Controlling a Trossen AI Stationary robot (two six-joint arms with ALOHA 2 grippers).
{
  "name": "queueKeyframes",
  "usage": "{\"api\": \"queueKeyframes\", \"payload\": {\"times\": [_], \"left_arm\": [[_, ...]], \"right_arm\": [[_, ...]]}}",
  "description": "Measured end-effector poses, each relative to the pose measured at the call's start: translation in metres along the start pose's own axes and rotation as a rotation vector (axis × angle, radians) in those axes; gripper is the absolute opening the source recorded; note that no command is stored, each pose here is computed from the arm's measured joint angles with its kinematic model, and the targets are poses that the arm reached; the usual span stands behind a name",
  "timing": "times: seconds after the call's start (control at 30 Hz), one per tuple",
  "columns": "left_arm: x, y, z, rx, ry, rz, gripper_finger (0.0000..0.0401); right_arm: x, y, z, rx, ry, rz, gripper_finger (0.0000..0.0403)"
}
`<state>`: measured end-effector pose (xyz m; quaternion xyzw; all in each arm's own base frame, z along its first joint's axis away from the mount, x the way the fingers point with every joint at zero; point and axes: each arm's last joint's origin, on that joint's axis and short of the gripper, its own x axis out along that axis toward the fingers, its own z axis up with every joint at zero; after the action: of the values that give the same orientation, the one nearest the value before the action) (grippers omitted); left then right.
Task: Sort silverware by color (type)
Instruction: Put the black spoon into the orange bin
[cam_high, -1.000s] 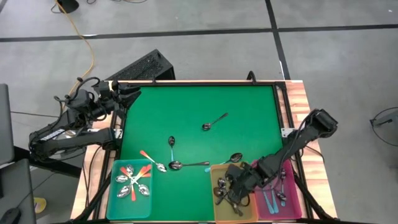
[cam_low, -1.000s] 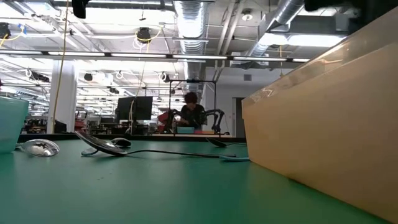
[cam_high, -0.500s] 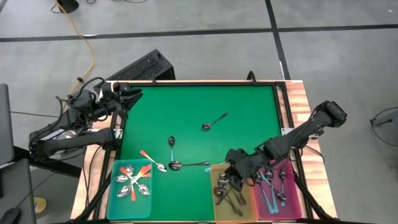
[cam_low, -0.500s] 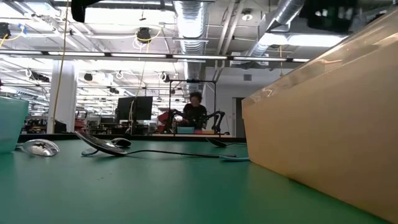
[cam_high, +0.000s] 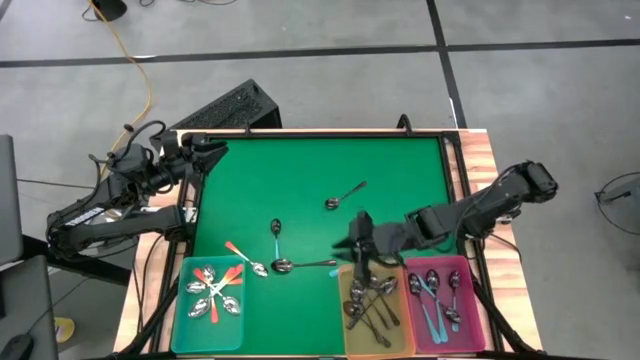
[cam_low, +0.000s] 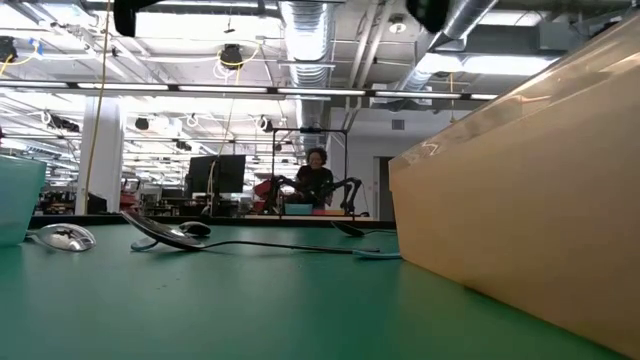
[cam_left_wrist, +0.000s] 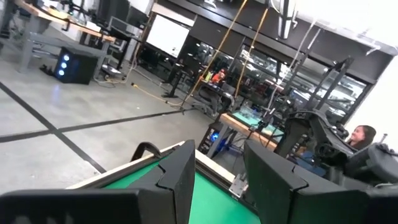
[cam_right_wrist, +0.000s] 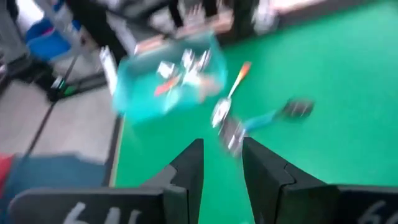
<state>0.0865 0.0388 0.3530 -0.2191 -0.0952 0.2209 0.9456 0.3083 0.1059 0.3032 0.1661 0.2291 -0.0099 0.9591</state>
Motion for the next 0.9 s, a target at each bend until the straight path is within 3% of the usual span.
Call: {"api": "queueKeyframes", "payload": {"times": [0.23,0.33,0.63,0.8,0.9], "left_arm": [[0.0,0.001,0.001,0.006,-0.019,0.025,0.0121],[0.0,-0.001,0.003,0.029,-0.046,0.018,0.0121],[0.004,-0.005,0.011,0.087,-0.126,-0.021,0.0121],[0.016,-0.005,0.009,0.105,-0.108,-0.017,0.0121],[0.024,-0.005,0.006,0.109,-0.083,-0.036,0.0121]], "right_arm": [[0.011,-0.032,0.037,-0.148,-0.236,-0.07,0.012],[0.02,-0.051,0.041,-0.196,-0.237,-0.127,0.012],[0.03,-0.107,0.06,-0.15,-0.268,-0.207,0.012],[0.032,-0.122,0.067,-0.144,-0.305,-0.207,0.0121],[0.039,-0.129,0.06,-0.143,-0.247,-0.212,0.012]]}}
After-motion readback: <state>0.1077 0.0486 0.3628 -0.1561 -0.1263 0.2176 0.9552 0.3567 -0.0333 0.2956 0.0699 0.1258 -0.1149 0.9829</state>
